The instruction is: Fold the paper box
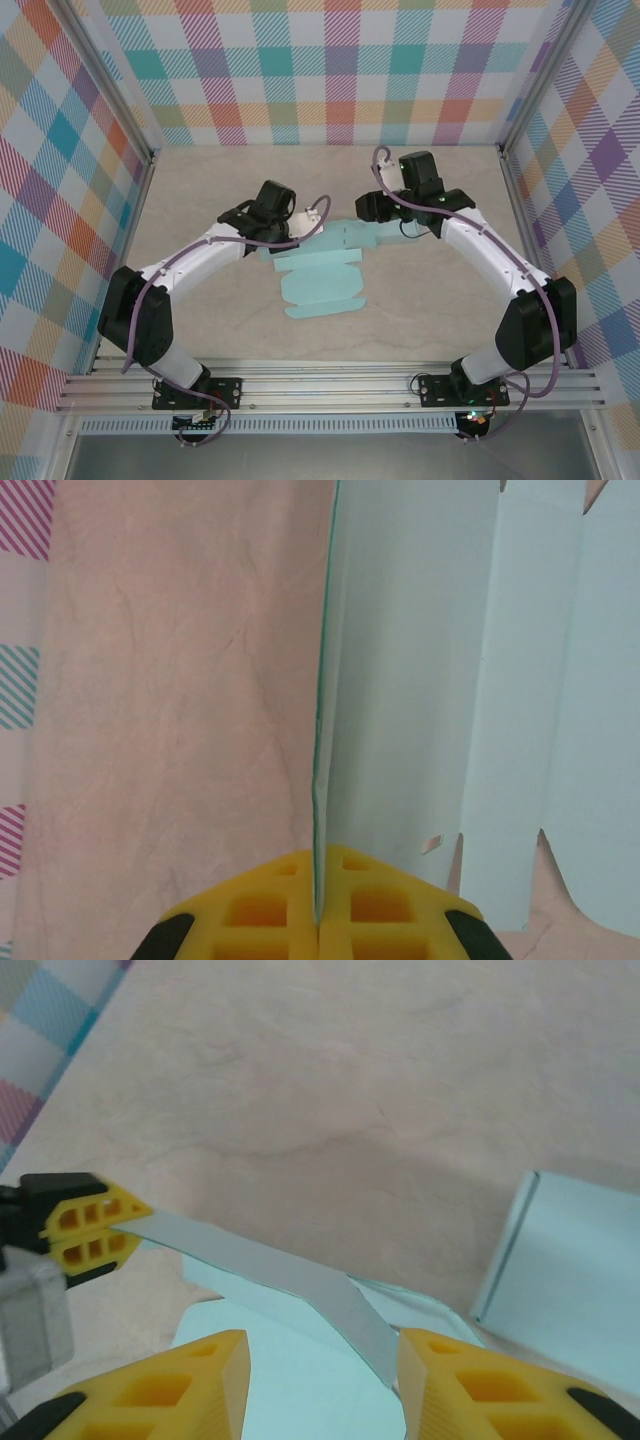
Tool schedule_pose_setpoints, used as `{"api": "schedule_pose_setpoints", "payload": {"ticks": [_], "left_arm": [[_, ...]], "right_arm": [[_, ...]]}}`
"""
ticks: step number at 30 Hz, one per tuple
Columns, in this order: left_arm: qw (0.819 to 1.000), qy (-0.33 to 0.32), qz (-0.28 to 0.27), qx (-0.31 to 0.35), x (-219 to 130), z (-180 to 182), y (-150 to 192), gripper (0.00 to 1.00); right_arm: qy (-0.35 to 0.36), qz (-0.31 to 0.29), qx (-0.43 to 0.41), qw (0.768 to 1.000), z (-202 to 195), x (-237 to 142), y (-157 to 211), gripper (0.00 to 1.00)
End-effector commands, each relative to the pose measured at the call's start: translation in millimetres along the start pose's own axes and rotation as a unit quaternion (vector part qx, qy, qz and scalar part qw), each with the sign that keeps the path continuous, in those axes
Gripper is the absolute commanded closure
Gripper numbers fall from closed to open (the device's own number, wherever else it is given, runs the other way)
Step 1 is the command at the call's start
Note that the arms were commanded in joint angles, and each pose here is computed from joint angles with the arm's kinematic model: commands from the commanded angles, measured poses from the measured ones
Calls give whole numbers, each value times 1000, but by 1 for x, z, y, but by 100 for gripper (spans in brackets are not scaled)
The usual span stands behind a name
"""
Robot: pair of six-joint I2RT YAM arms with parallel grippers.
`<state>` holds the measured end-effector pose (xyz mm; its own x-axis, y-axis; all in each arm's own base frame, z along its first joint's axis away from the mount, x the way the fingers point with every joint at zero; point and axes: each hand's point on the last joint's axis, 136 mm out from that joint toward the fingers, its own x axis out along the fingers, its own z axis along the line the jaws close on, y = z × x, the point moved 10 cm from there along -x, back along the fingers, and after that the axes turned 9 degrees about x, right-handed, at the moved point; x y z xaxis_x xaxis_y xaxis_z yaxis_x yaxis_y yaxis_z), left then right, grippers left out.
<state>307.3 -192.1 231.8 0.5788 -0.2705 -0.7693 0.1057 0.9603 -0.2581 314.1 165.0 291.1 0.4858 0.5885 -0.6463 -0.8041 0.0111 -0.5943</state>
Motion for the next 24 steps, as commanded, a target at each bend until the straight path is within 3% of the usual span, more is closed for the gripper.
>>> {"api": "schedule_pose_setpoints", "payload": {"ticks": [1,10,15,24], "left_arm": [[999,-31,6,10,2,-6,-11,100],[986,-152,-10,66,11,-33,-37,100],[979,-188,-14,80,14,-45,-43,100],[961,-259,-13,93,19,-55,-47,100]], "right_arm": [[35,15,84,996,-4,-10,11,59],[34,31,156,987,-16,-1,38,61],[22,44,183,982,-20,8,46,48],[31,59,211,975,-28,23,52,35]]}}
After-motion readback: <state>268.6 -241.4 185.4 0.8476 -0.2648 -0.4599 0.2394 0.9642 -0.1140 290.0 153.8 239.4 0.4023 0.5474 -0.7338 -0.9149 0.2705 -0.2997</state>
